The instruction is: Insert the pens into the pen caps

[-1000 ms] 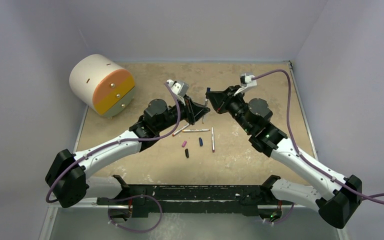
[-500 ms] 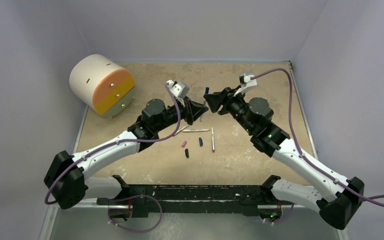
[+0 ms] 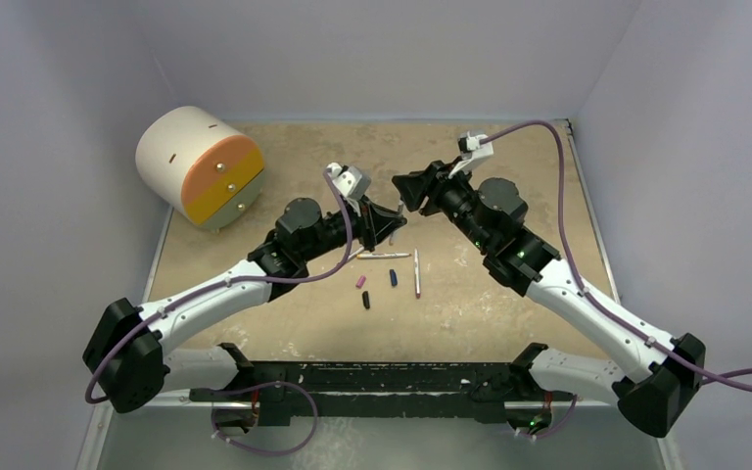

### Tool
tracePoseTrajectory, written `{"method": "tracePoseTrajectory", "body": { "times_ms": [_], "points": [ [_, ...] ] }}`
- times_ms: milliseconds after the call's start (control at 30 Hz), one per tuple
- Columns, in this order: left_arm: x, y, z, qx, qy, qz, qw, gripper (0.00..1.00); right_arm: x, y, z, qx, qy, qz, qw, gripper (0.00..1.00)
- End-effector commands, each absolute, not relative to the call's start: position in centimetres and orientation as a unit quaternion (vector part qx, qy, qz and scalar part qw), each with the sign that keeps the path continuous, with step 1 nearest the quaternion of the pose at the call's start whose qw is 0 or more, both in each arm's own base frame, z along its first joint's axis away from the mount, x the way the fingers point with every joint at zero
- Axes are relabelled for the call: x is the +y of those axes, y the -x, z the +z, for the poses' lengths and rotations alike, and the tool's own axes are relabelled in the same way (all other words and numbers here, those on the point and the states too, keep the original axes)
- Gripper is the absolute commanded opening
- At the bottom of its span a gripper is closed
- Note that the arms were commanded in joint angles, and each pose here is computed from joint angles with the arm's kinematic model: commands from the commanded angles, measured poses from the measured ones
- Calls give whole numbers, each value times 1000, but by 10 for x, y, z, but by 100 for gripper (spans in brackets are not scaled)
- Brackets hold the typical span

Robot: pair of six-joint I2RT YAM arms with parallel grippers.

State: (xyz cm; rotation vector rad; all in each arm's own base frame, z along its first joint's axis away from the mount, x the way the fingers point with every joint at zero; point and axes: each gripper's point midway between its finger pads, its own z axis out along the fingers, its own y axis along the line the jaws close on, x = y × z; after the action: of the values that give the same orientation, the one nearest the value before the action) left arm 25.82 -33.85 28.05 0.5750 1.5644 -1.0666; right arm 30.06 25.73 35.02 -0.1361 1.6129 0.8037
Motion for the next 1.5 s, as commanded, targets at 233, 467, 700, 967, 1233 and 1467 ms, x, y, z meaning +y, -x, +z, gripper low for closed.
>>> {"method": "tracePoseTrajectory", "body": {
  "times_ms": [233, 467, 700, 967, 1233, 1467],
  "points": [
    [-333, -256, 307, 626, -249, -453, 584, 0, 261, -303, 374, 678, 59, 365, 636, 2],
    [-332, -271, 325, 626, -211, -447, 604, 0, 263, -297, 354, 694, 74, 365, 616, 0],
    [-321, -284, 370, 588, -170, -438, 658, 0, 267, -278, 304, 729, 110, 368, 566, 0],
    [-330, -293, 389, 571, -176, -436, 672, 0, 279, -250, 251, 774, 101, 408, 474, 0],
    [-325, -300, 408, 557, -164, -422, 696, 0, 282, -231, 211, 798, 97, 413, 428, 0],
    [-323, -306, 419, 546, -149, -421, 709, 0, 283, -224, 201, 803, 95, 419, 414, 0]
  ]
}}
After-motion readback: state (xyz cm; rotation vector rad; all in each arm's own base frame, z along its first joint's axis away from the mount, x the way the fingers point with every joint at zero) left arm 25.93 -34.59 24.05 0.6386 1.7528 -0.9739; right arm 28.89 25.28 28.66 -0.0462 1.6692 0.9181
